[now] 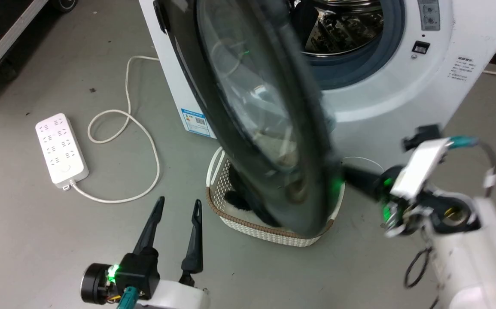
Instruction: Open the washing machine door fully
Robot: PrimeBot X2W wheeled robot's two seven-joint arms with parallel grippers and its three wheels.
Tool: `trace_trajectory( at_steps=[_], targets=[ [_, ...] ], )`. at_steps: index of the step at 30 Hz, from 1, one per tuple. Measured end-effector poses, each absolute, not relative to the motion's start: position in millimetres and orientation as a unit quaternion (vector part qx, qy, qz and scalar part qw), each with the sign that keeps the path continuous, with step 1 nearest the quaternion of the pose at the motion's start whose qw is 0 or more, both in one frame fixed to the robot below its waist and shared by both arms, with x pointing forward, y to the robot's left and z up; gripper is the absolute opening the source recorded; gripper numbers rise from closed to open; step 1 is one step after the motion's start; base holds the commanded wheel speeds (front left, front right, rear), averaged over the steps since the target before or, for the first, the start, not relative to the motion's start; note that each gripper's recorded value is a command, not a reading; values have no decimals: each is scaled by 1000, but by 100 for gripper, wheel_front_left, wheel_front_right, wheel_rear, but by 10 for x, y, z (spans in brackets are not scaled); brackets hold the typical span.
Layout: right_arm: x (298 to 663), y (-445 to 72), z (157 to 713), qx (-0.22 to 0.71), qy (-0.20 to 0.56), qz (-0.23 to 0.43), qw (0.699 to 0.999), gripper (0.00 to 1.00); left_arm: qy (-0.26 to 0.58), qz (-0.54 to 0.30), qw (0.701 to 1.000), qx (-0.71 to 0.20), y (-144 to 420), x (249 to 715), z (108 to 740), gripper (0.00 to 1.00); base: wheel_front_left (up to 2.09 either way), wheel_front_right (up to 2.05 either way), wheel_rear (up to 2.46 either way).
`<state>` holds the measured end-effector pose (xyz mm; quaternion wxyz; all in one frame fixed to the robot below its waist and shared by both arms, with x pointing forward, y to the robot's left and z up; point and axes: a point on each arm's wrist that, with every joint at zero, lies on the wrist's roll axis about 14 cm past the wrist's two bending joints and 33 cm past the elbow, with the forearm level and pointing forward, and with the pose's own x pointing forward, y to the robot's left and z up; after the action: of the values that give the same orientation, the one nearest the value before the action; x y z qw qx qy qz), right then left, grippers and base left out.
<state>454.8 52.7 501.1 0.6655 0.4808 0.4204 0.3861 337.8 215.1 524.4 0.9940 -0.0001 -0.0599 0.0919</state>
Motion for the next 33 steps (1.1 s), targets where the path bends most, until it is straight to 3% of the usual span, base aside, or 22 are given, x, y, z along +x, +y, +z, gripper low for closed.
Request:
trace_trajectory(
  at_steps=[6,11,12,13,16,19,22,23,25,28,29,33],
  targets=[
    [4208,745,4926,474,436,409,646,0,-53,86,995,-4,2103,3347,5200,100,0,0,0],
    [4074,827,4913,465,433,416,650,0,-51,84,995,-10,2086,3341,5181,100,0,0,0],
    [4089,804,4906,467,426,410,658,22,-51,82,995,-12,2077,3342,5180,100,0,0,0],
    [4116,774,4901,467,417,401,668,100,-51,81,995,-15,2070,3344,5179,100,0,0,0],
    [4277,602,4977,451,372,379,717,100,-56,76,995,-20,2052,3361,5202,100,0,0,0],
    [4511,243,5146,427,291,341,786,100,-63,74,995,-22,2050,3378,5244,100,0,0,0],
    [4666,-219,5358,344,188,300,869,100,-70,67,995,-24,2020,3399,5280,100,0,0,0],
    [4669,-654,5494,211,90,262,937,100,-78,55,995,-30,1982,3430,5325,100,0,0,0],
    [4621,-932,5585,130,23,234,963,100,-83,49,995,-32,1961,3447,5352,100,0,0,0],
    [4488,-1234,5673,56,-50,194,978,100,-88,40,995,-34,1932,3463,5377,100,0,0,0],
    [4207,-1532,5749,-21,-116,136,984,100,-95,24,994,-37,1873,3492,5422,100,0,0,0],
    [3970,-1544,5679,-31,-125,106,986,100,-91,18,995,-38,1839,3484,5391,100,0,0,0]
  ],
)
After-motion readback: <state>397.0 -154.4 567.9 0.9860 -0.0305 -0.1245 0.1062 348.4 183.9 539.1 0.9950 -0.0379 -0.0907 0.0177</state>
